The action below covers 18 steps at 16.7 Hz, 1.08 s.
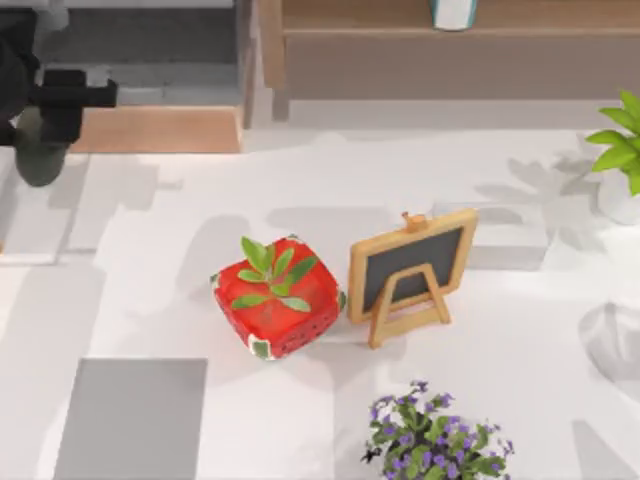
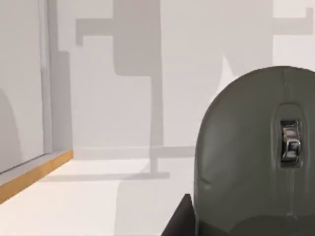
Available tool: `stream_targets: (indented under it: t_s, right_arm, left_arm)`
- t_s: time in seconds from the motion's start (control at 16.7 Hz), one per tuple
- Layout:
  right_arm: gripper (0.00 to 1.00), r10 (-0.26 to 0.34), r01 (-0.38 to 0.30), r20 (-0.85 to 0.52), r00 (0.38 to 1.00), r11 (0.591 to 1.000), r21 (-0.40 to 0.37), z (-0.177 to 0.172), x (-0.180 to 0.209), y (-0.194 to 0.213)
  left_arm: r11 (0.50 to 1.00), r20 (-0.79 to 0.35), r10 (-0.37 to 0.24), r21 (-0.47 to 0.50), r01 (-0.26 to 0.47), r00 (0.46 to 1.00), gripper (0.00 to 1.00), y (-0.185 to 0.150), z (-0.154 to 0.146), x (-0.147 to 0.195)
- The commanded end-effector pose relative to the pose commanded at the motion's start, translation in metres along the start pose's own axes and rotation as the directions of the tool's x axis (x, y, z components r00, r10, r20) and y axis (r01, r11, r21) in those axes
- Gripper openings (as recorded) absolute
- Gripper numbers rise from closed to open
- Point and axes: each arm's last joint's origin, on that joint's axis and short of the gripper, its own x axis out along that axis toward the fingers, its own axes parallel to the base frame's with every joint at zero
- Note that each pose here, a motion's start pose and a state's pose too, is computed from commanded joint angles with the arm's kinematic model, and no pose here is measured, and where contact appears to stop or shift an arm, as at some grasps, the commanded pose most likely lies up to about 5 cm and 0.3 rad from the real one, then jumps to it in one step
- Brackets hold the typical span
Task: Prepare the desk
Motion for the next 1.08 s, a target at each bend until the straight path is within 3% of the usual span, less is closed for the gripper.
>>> stream_targets:
  t_s: [0.3, 0.66, 0.84, 1.08]
  right_arm:
    - [1.0, 0.0, 0.0, 0.0, 1.0, 1.0, 0.0, 0.0, 0.0, 0.0]
    - [1.0, 0.0, 0.0, 0.0, 1.0, 1.0, 0.0, 0.0, 0.0, 0.0]
    - [1.0, 0.0, 0.0, 0.0, 1.0, 1.0, 0.0, 0.0, 0.0, 0.0]
    - [1.0, 0.0, 0.0, 0.0, 1.0, 1.0, 0.0, 0.0, 0.0, 0.0]
  left_arm:
    - [0.999, -0.101, -0.031, -0.016, 0.029, 0.994, 0.0, -0.053, -0.073, 0.022]
    - [1.0, -0.223, -0.004, -0.014, 0.001, 0.975, 0.0, -0.077, -0.155, 0.046]
    - [1.0, -0.256, 0.013, -0.008, -0.016, 0.967, 0.0, -0.08, -0.178, 0.052]
    - [1.0, -0.262, 0.017, -0.006, -0.02, 0.965, 0.0, -0.08, -0.182, 0.053]
